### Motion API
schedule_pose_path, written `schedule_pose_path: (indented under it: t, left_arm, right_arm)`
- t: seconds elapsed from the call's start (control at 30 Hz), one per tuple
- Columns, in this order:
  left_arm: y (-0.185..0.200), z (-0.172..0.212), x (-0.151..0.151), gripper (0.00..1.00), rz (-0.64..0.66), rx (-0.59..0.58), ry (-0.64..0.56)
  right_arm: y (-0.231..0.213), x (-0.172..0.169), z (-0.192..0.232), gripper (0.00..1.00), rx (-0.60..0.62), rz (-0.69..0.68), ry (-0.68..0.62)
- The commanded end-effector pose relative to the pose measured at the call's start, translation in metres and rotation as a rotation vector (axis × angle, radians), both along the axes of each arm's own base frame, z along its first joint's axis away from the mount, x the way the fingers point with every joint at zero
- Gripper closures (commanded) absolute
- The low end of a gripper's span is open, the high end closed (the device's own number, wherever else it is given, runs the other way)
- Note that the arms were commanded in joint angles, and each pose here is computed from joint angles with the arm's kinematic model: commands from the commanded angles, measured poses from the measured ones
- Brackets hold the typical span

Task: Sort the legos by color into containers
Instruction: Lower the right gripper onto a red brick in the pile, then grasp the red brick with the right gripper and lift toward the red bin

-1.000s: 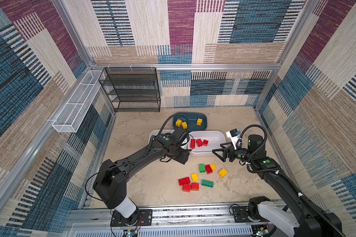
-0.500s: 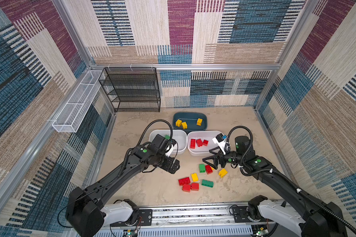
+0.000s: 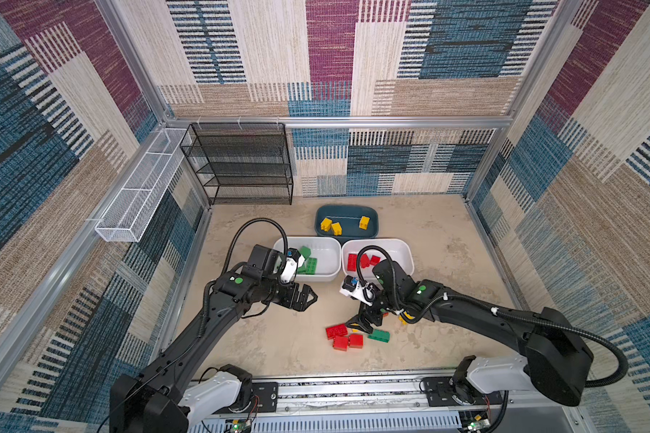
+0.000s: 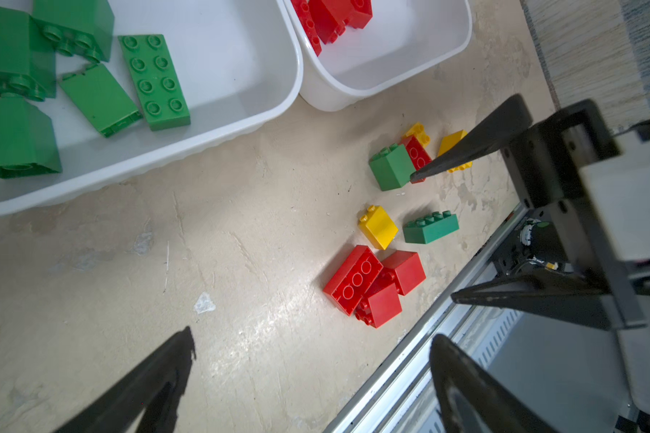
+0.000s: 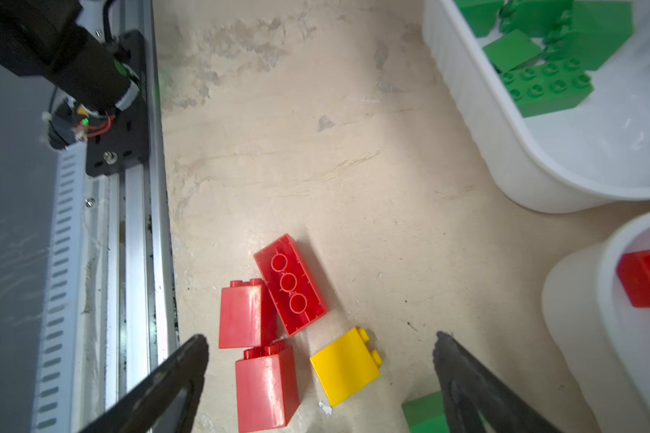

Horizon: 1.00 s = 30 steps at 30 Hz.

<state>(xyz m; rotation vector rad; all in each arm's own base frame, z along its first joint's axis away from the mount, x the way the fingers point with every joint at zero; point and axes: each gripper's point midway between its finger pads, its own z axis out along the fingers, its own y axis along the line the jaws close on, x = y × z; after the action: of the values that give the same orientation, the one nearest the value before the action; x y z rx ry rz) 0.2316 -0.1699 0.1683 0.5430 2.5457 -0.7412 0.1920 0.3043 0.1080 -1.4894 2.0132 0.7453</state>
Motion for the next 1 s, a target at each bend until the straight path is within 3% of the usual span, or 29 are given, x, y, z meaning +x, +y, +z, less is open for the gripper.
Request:
schedule_pose_path:
  t: [0.0, 0.43, 0.97]
  left_arm:
    - [0.0, 0.004, 0.001, 0.0, -0.035, -0.025, -0.019]
    - [0.011, -0.003, 0.003, 0.01, -0.01, -0.022, 0.001]
    - [0.016, -0.008, 0.008, 0.02, 0.015, -0.001, 0.006]
  right_arm:
    - [0.004, 0.005, -0.016, 0.07, -0.077, 0.056, -0.084]
    - [0.004, 0.005, -0.064, 0.15, -0.251, 0.144, -0.095]
    - [0.028, -0.007, -0.073, 0.23, -0.238, 0.231, -0.089]
